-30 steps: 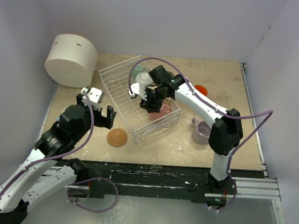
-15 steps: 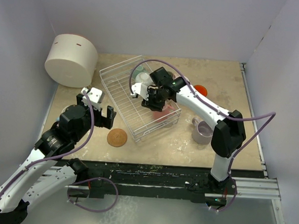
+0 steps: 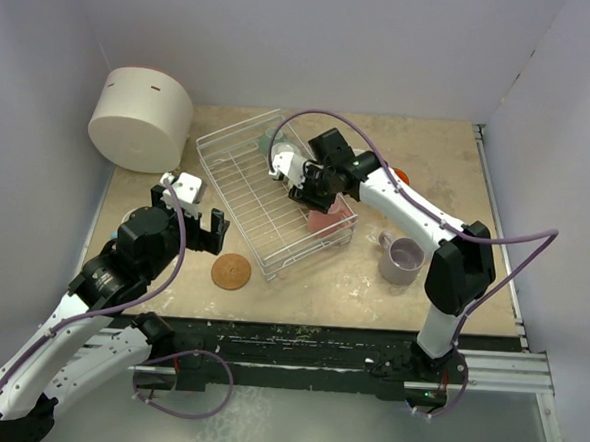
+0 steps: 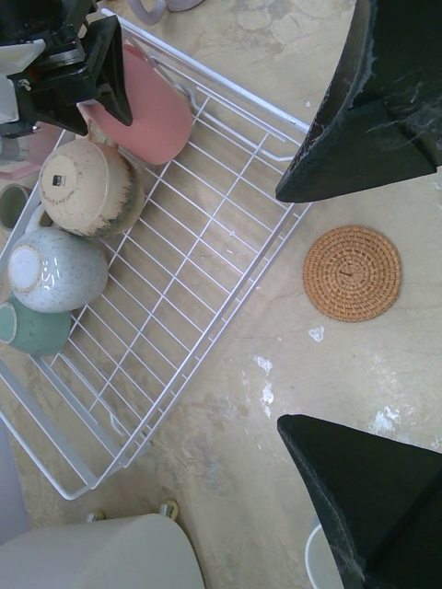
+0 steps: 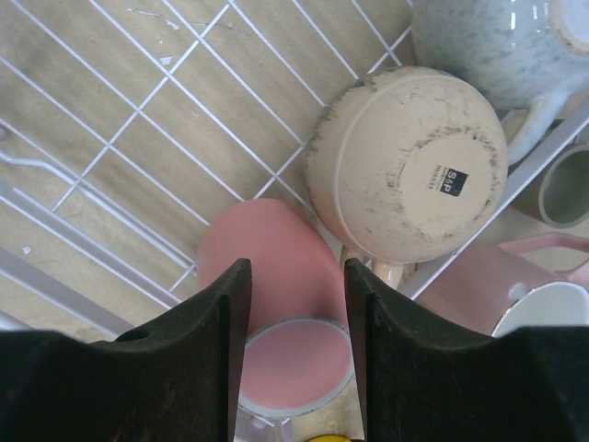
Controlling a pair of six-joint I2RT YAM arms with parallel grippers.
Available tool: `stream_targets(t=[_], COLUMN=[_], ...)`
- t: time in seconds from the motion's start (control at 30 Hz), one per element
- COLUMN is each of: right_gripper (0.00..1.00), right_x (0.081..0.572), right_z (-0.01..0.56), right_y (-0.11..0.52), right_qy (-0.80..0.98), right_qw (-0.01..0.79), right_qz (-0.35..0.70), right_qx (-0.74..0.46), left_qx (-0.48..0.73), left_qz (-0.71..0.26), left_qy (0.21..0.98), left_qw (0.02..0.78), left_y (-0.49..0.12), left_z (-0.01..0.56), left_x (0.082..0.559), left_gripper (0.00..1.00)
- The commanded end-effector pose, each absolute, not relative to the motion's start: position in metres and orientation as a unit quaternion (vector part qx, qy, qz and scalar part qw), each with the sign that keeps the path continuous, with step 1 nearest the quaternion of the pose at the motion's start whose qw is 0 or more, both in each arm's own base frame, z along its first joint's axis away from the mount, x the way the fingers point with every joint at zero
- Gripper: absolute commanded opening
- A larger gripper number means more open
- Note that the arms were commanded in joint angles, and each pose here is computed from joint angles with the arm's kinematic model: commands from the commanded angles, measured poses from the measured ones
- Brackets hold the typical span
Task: Load the cups into the dish rack
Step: Pick up the cup at the center of the board.
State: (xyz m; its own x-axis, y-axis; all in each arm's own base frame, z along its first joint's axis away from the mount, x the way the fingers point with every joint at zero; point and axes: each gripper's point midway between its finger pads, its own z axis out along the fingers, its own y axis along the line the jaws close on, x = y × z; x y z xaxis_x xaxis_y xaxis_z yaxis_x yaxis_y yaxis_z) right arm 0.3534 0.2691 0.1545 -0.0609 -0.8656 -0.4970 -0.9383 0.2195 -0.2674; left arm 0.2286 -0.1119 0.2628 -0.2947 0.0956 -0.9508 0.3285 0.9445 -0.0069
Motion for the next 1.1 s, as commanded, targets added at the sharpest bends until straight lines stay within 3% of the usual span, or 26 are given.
stream_targets(t=[0.0,0.23,0.73,1.07], right_gripper=[0.48,0.57,0.59,0.59], right_x=[0.364,0.351,0.302,0.299], right_z=[0.177,0.199,0.232,0.275], right_y=[0.251,0.259,0.273,0.236], right_qy=[0.742,0.732,0.665,0.625], right_qw=[0.320,0.338,0.353,0.446], right_qz=[0.043,0.115,0.281,0.348], right_qx=[-0.587,-0.581,-0.595,-0.538], left_qx=[0.128,0.128,0.124,0.125], left_qz=[-0.096,-0.096,-0.089,-0.085], left_qy=[0.789,0.789,0.793,0.797], left_qw=[0.593,0.593,0.589,0.585], left_y=[-0.109,-0.109,-0.108,-0.108], left_z=[0.273,0.273,0.270,0.266], left_x=[0.231,0.232,0.233,0.235], left_gripper=[0.99,0.99,0.99,0.99])
